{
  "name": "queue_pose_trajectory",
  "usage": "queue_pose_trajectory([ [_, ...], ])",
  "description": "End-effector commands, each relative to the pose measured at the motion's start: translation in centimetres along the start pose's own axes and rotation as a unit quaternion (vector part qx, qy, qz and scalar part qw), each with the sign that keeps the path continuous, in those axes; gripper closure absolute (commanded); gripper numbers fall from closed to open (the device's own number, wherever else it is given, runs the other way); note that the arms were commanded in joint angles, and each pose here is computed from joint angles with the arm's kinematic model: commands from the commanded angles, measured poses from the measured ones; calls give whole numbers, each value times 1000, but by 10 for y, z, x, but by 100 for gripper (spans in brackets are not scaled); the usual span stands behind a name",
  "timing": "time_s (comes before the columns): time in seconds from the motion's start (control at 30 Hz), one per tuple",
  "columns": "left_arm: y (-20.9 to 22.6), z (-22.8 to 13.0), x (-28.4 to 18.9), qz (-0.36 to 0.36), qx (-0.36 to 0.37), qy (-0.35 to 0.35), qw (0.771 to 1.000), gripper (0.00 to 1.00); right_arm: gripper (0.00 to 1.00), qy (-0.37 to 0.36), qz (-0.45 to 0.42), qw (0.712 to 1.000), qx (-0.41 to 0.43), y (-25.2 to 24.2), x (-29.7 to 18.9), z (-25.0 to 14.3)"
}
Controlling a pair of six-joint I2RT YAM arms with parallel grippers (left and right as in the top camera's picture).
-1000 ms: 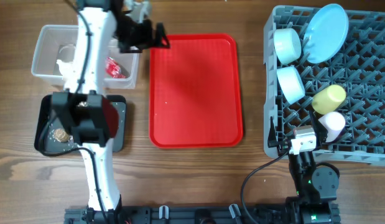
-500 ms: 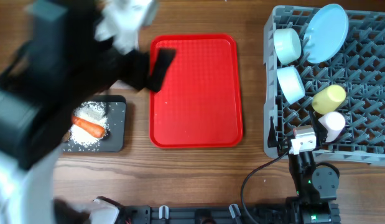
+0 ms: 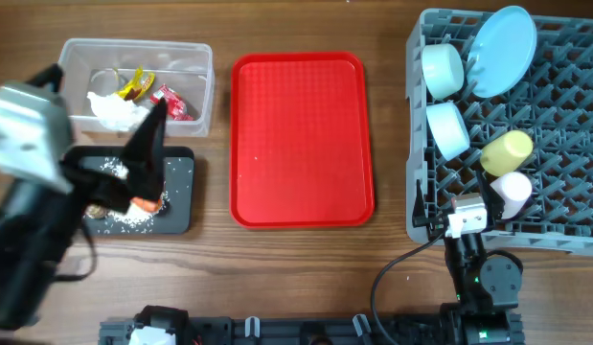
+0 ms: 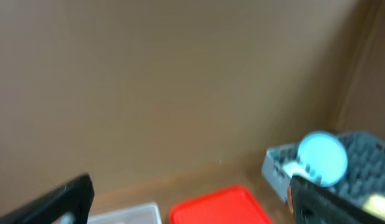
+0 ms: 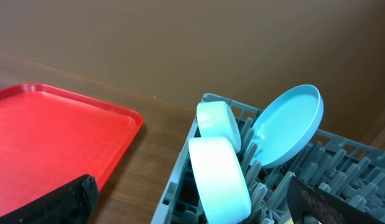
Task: Sort waste into correct bins and load items into the dishwasher rack
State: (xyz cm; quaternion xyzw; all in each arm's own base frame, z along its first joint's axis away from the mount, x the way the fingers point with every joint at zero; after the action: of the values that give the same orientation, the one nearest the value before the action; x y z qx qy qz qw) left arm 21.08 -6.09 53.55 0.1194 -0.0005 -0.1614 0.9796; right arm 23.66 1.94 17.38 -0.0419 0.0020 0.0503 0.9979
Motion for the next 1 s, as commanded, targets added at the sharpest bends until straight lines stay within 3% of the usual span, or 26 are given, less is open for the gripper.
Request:
queue_pose_trajectory([
  [0.0,-13,-59,11,1,7,-20,1000,0,0,-2,-6,1000,-6,-2,0,0],
  [0.23,-40,-169,33,-12,20,-71,997,0,0,-2,-6,1000,-6,-2,0,0],
  [0.4,-59,-240,31,-25,17,-59,998,0,0,-2,-6,1000,-6,-2,0,0],
  [0.83,-70,-301,21,-9,16,-57,998,0,0,-2,-6,1000,-6,-2,0,0],
  [0.97,-38,-302,15,88,-53,-56,993,0,0,-2,-6,1000,-6,-2,0,0],
])
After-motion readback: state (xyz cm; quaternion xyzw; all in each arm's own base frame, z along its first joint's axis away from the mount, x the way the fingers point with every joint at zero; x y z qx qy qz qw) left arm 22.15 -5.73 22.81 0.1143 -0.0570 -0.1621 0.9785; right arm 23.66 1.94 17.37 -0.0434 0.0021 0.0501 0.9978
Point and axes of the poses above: each gripper's point midway between its finger pads, its own x axis out along the fingers, its own y axis along the line the jaws close on, z = x × y, the point moved 1 cm from there along -x, back along the fingers, and after that the axes turned 11 degrees about x, right-handed, at the moved point
